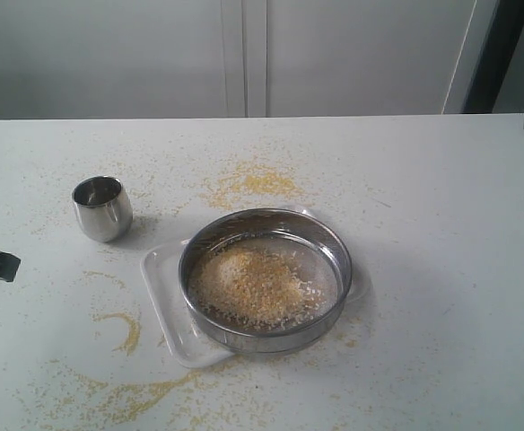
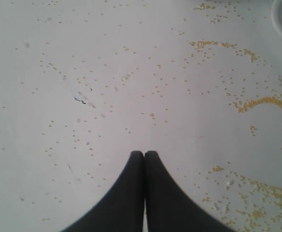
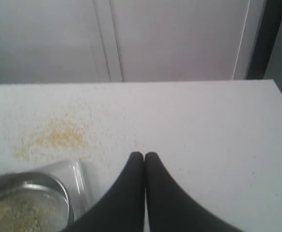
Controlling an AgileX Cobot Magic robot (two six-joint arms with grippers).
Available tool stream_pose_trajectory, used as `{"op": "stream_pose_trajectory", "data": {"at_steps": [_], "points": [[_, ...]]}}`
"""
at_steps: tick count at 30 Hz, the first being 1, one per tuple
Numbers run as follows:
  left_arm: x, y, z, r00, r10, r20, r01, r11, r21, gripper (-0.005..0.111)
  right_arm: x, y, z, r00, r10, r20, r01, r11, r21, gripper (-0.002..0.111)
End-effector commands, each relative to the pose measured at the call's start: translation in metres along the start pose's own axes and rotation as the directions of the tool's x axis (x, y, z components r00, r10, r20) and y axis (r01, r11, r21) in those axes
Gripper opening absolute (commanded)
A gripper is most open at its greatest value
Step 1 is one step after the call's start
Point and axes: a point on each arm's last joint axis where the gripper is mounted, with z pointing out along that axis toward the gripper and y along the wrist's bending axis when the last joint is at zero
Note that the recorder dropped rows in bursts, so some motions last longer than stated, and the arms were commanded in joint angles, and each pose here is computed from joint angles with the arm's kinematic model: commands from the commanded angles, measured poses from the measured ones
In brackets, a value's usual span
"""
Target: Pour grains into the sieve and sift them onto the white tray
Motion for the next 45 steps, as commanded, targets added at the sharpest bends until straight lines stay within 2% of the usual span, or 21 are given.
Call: {"op": "stream_pose_trajectory", "data": {"at_steps": [1, 10, 15, 18, 24, 29, 33, 45], "points": [[0.002, 0.001, -0.001, 1.0, 0.001, -0.004, -0.001, 1.0, -0.005, 0.0, -0.003, 0.007, 0.014, 0.983, -0.125, -0.134, 0.122, 0.992, -0.032, 0.0], [0.002, 0.001, -0.001, 1.0, 0.001, -0.004, -0.001, 1.0, -0.005, 0.0, 0.002, 0.051, 0.073, 0.864, -0.324, -0.386, 0.254, 0.941, -0.221, 0.0], [0.002, 0.001, -0.001, 1.0, 0.001, -0.004, -0.001, 1.0, -0.005, 0.0, 0.012, 0.076, 0.11, 0.75, -0.426, -0.506, 0.301, 0.901, -0.313, 0.0], [0.002, 0.001, -0.001, 1.0, 0.001, -0.004, -0.001, 1.0, -0.005, 0.0, 0.015, 0.085, 0.13, 0.697, -0.437, -0.568, 0.294, 0.897, -0.329, 0.0], [0.002, 0.001, -0.001, 1.0, 0.001, -0.004, -0.001, 1.0, -0.005, 0.0, 0.017, 0.096, 0.157, 0.646, -0.442, -0.622, 0.258, 0.894, -0.367, 0.022], [0.002, 0.001, -0.001, 1.0, 0.001, -0.004, -0.001, 1.0, -0.005, 0.0, 0.02, 0.106, 0.173, 0.642, -0.448, -0.622, 0.225, 0.886, -0.406, 0.051], [0.002, 0.001, -0.001, 1.0, 0.001, -0.004, -0.001, 1.0, -0.005, 0.0, 0.025, 0.11, 0.184, 0.634, -0.474, -0.611, 0.242, 0.872, -0.426, 0.069], [0.002, 0.001, -0.001, 1.0, 0.001, -0.004, -0.001, 1.0, -0.005, 0.0, 0.046, 0.12, 0.226, 0.574, -0.449, -0.685, 0.202, 0.888, -0.413, 0.069]]}}
